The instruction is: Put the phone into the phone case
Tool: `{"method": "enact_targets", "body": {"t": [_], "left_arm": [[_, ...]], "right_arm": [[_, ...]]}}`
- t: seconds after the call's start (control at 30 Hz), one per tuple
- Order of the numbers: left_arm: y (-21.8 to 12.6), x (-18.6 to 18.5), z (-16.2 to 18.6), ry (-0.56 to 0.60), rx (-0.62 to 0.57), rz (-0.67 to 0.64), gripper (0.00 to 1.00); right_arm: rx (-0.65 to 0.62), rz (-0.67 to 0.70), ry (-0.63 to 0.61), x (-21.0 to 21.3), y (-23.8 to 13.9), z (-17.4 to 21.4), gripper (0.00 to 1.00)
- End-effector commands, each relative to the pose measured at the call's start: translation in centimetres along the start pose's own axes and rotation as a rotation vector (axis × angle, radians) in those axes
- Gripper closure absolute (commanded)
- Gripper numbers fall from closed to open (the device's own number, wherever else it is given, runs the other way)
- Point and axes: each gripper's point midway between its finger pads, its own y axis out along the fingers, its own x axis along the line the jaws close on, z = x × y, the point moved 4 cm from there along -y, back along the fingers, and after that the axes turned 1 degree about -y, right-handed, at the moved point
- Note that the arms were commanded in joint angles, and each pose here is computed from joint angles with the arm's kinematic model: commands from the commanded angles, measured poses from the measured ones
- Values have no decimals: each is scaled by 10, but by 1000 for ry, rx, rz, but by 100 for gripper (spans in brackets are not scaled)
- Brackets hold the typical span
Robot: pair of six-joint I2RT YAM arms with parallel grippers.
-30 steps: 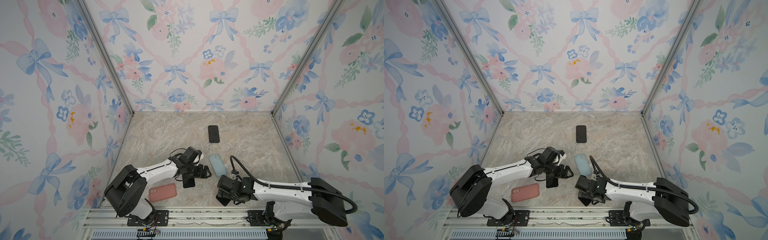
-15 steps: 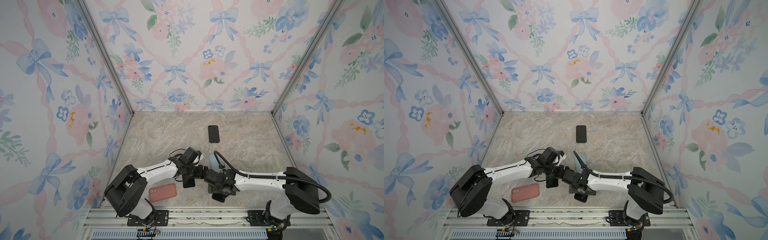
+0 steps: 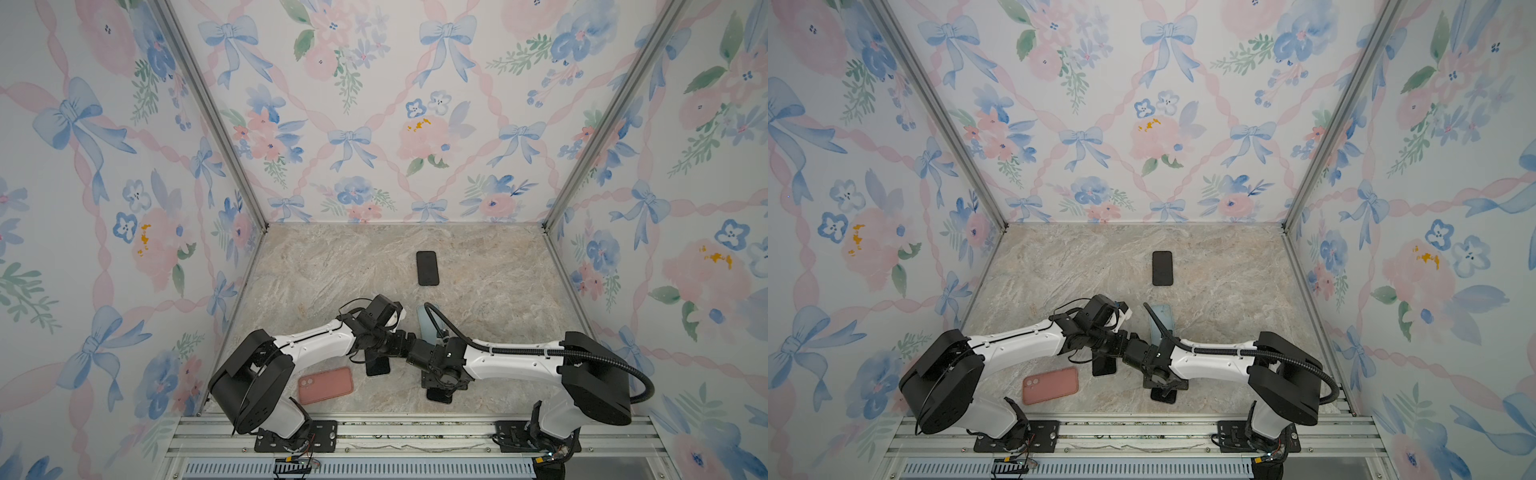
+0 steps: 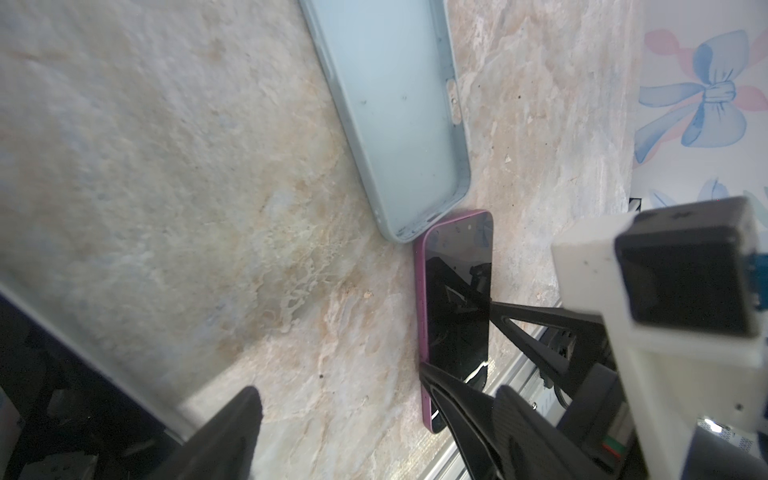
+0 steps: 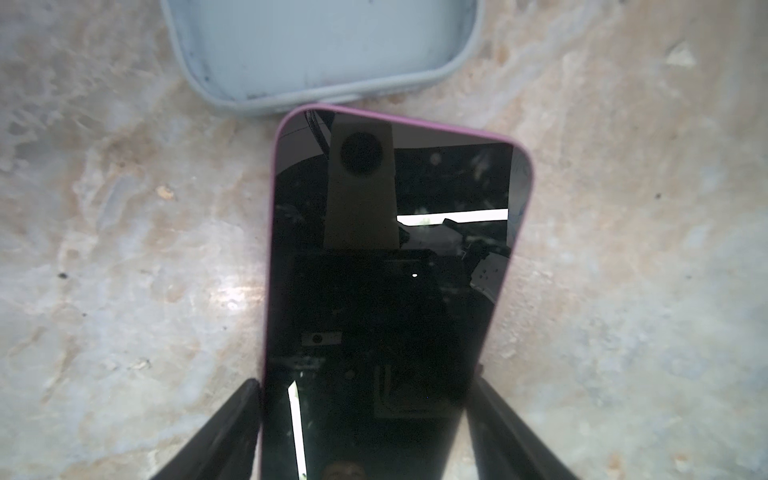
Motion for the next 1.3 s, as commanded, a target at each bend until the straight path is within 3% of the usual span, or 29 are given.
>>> {"method": "enact_targets", "body": {"t": [0.0, 0.4, 0.7, 0.9, 1.27], "left_arm": [[-3, 3, -1, -4, -17, -6, 12], [6, 11, 7, -44, -6, 25, 12], [15, 2, 4, -69, 5, 129, 12], [15, -2, 0, -67, 22, 168, 12], [16, 4, -1, -84, 22, 156, 12]], "right_arm": [[13, 24, 3, -12, 7, 2, 30], [-1, -1, -78, -15, 9, 11, 40], [-27, 101, -268, -22, 7, 4, 41], [-17, 51, -371, -15, 10, 4, 43], [-37, 29, -374, -13, -2, -1, 27]]}}
